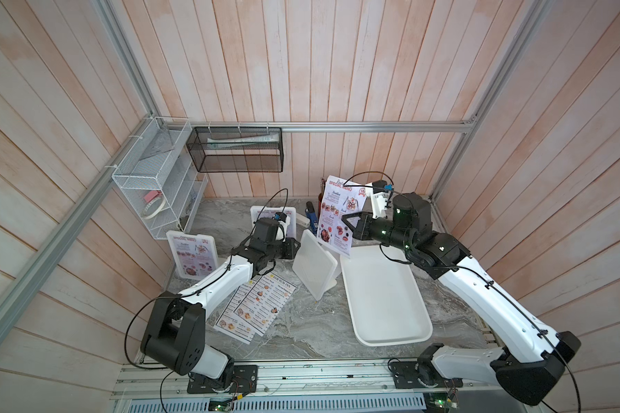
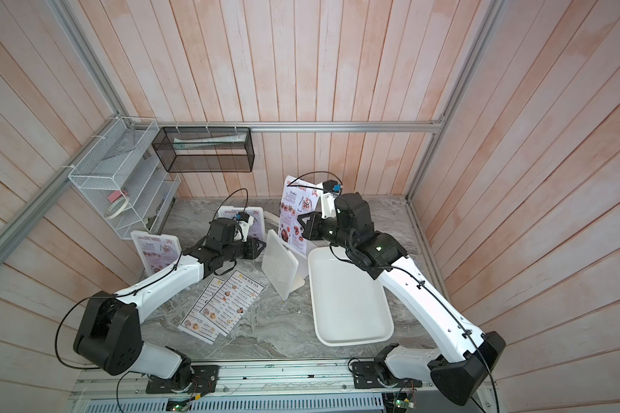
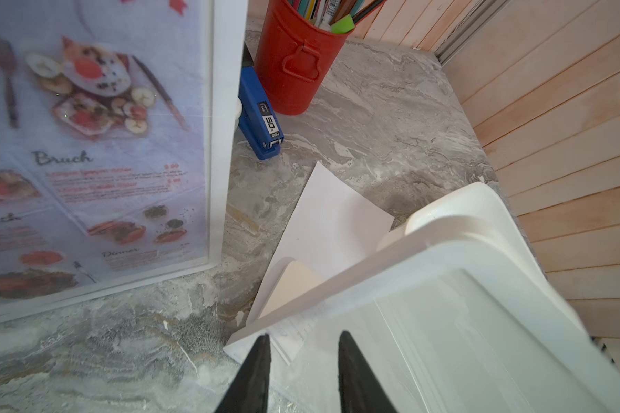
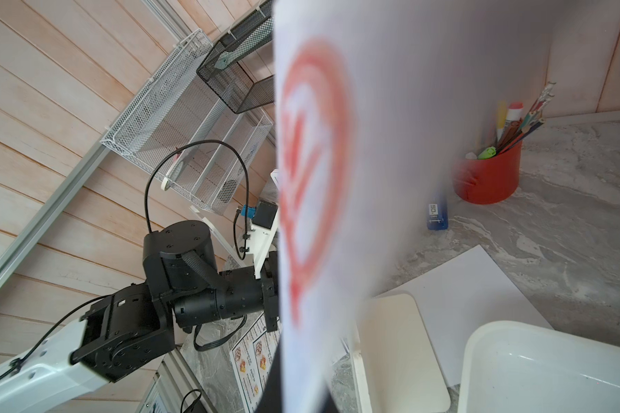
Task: Replace the menus in the menu holders
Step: Adjust the menu, then insert the menu into the menu holder.
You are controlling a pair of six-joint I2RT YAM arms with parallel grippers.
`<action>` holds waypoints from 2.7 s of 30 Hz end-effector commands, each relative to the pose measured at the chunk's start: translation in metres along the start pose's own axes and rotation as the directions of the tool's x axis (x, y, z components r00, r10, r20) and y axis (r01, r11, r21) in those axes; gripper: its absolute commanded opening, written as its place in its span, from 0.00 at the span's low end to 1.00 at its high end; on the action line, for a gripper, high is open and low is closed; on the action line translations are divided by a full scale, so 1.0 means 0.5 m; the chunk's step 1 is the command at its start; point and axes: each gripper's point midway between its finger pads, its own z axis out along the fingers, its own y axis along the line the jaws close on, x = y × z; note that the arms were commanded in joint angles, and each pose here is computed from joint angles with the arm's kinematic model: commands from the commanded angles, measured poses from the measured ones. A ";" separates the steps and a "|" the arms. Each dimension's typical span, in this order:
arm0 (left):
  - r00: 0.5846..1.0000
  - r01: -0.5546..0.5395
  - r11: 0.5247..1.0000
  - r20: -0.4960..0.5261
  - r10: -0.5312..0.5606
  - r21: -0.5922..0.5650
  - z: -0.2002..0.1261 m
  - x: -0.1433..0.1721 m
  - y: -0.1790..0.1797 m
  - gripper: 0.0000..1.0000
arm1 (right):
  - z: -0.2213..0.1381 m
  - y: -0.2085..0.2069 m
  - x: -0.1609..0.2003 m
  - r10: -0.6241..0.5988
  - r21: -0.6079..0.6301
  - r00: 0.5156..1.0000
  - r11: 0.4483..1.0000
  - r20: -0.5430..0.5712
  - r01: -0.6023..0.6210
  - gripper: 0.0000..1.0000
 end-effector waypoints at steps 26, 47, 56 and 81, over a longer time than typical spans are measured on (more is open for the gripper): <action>0.993 -0.073 0.995 0.088 0.079 -0.072 -0.079 -0.076 -0.023 0.35 | -0.025 -0.032 0.043 0.054 0.059 0.998 0.997 -0.022 -0.053 0.00; 0.991 -0.084 0.993 0.096 0.093 -0.087 -0.095 -0.078 -0.027 0.35 | -0.028 -0.020 0.049 0.045 0.023 0.998 0.999 -0.040 -0.044 0.00; 0.990 -0.091 0.992 0.097 0.100 -0.088 -0.094 -0.080 -0.029 0.35 | -0.029 -0.024 0.050 0.051 0.008 0.998 0.999 -0.046 -0.050 0.00; 0.986 -0.123 0.987 0.098 0.133 -0.101 -0.121 -0.080 -0.043 0.35 | 0.011 -0.049 0.058 -0.017 -0.020 0.994 1.000 -0.109 0.015 0.00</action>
